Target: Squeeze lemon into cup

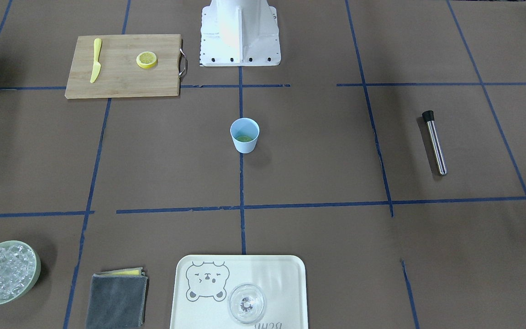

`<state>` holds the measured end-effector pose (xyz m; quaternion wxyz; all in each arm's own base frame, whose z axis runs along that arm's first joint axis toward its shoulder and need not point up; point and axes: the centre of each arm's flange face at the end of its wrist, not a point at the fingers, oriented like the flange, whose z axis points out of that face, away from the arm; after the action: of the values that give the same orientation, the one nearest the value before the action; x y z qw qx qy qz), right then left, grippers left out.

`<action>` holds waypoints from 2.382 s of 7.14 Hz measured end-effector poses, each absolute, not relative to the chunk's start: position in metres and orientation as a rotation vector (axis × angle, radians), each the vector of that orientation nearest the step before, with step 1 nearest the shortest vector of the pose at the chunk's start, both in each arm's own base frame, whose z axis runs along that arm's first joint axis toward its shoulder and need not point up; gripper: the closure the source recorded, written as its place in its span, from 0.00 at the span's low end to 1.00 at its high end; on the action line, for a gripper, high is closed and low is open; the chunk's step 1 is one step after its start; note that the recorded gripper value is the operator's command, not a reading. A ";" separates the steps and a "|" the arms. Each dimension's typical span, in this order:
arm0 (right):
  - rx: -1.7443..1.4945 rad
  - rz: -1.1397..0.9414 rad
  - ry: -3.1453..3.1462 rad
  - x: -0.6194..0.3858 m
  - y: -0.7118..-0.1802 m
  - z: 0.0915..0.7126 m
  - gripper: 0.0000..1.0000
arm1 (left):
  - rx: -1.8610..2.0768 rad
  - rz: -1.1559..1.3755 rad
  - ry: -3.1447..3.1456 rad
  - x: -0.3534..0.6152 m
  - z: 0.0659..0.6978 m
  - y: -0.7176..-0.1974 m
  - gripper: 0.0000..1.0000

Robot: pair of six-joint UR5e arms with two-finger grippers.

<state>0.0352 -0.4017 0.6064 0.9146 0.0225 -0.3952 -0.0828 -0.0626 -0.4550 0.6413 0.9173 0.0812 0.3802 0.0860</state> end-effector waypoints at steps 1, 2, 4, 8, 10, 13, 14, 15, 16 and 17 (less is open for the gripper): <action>0.032 -0.158 -0.822 0.034 -0.402 0.608 0.00 | 0.152 0.166 0.784 -0.063 0.638 -0.455 0.00; 0.006 -0.122 -0.844 0.033 -0.402 0.608 0.00 | 0.150 0.163 0.781 -0.063 0.634 -0.456 0.00; -0.046 -0.022 -0.874 0.030 -0.405 0.604 0.00 | 0.147 0.162 0.779 -0.063 0.635 -0.454 0.00; -0.077 0.052 -0.842 0.031 -0.407 0.605 0.00 | 0.159 0.170 0.779 -0.064 0.632 -0.450 0.00; -0.102 0.146 -0.841 0.031 -0.408 0.602 0.00 | 0.168 0.169 0.784 -0.064 0.626 -0.442 0.00; -0.099 0.163 -0.839 0.031 -0.409 0.602 0.00 | 0.167 0.175 0.780 -0.063 0.616 -0.448 0.00; -0.099 0.163 -0.835 0.031 -0.409 0.603 0.00 | 0.150 0.169 0.781 -0.063 0.618 -0.448 0.00; -0.097 0.162 -0.825 0.032 -0.409 0.604 0.00 | 0.130 0.161 0.781 -0.063 0.624 -0.445 0.00; -0.095 0.161 -0.813 0.033 -0.409 0.605 0.00 | 0.109 0.152 0.782 -0.063 0.630 -0.442 0.00; -0.095 0.161 -0.808 0.033 -0.409 0.605 0.00 | 0.086 0.139 0.784 -0.063 0.632 -0.441 0.00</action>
<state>0.0328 -0.4086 0.6053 0.9153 -0.0462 -0.3924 0.0782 -0.0631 -0.4410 0.6321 0.9208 0.0418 0.3818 0.0679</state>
